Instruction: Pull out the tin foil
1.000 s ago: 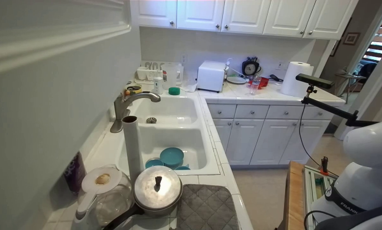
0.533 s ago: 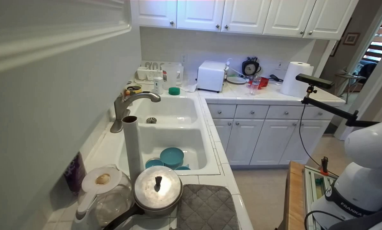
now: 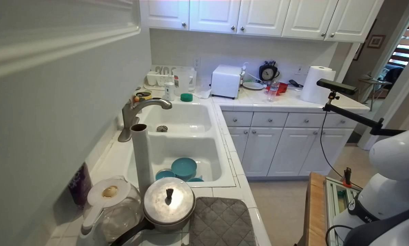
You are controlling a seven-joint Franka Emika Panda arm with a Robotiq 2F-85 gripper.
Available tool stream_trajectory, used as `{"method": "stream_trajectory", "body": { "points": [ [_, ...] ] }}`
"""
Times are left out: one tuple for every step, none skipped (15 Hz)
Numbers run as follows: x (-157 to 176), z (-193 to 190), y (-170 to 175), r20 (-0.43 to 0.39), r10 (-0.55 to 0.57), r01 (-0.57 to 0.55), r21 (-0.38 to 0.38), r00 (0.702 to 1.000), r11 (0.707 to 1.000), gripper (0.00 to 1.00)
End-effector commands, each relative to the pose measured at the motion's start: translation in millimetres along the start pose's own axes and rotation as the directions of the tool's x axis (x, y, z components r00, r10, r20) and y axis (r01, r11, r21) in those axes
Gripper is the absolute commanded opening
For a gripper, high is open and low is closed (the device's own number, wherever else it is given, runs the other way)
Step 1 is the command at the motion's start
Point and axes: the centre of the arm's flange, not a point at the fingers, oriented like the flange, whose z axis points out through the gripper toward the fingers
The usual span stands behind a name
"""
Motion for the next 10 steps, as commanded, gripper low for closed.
{"method": "stream_trajectory", "body": {
  "points": [
    [1,-6,31,-0.01,0.015,-0.015,-0.021,1.0,1.0,0.0],
    [1,-6,36,-0.01,0.023,-0.024,-0.027,1.0,0.999,0.0],
    [2,-7,42,-0.012,0.035,-0.036,-0.03,0.999,0.999,0.0],
    [2,-7,47,-0.014,0.042,-0.042,-0.035,0.999,0.999,0.0],
    [3,-8,51,-0.015,0.049,-0.05,-0.036,0.999,0.998,0.0],
    [4,-9,55,-0.019,0.055,-0.056,-0.04,0.998,0.998,0.0],
    [5,-10,58,-0.021,0.061,-0.062,-0.041,0.998,0.997,0.0],
    [6,-12,61,-0.025,0.063,-0.064,-0.044,0.998,0.997,0.0],
    [8,-14,62,-0.032,0.063,-0.065,-0.046,0.997,0.997,0.0],
    [9,-16,63,-0.035,0.063,-0.065,-0.048,0.997,0.997,0.0]
  ]
}}
